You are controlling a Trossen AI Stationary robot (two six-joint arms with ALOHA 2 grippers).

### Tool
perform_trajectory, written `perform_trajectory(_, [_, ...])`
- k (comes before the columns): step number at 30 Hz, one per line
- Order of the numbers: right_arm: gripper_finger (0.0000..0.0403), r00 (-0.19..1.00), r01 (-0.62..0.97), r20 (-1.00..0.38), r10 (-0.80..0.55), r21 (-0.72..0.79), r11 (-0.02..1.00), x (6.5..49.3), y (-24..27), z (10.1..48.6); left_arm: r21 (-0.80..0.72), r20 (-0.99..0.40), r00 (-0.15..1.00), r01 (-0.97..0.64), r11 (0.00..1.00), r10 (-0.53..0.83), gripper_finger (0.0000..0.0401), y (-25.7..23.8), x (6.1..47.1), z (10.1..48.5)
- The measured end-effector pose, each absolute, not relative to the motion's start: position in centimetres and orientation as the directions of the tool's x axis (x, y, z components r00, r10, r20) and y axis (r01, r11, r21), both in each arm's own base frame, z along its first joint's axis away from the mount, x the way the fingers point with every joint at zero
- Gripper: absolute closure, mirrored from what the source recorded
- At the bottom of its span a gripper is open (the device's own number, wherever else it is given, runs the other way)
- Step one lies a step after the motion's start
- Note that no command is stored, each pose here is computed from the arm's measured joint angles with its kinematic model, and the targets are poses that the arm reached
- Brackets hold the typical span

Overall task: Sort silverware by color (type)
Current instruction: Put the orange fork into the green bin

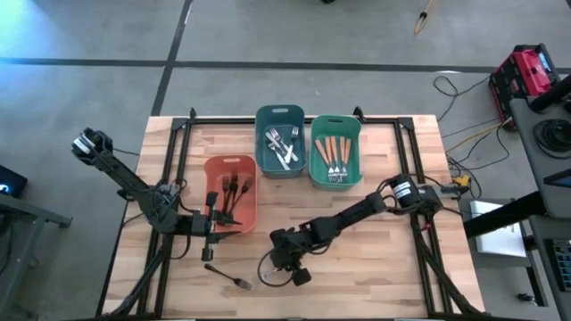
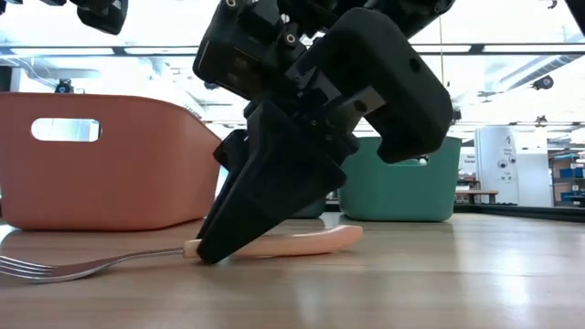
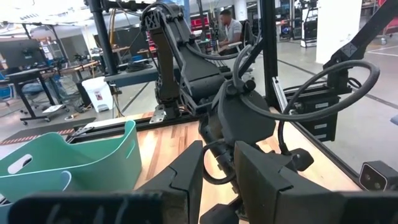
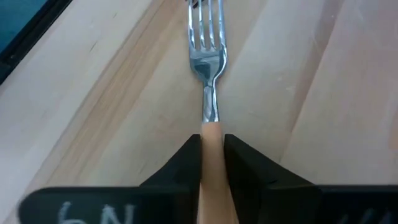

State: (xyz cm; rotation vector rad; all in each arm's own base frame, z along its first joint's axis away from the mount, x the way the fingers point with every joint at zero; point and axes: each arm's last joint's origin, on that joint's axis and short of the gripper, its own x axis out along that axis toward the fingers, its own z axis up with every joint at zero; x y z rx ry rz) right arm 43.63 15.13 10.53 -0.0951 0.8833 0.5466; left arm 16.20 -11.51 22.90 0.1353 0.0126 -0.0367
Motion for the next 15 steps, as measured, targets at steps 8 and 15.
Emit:
perform_trajectory(8, [0.0366,0.501,-0.501,-0.743,0.443,0.169,0.849,43.7,15.0,10.5,0.13,-0.01,0.999,0.036,0.991,-0.035,0.0325,-11.5,16.2,23.0])
perform_trajectory(15, [0.0366,0.502,-0.482,-0.754,0.424,0.164,0.861,43.1,14.4,13.0,0.151,0.061,0.995,-0.085,0.985,0.076,0.0325,-10.9,16.0,24.0])
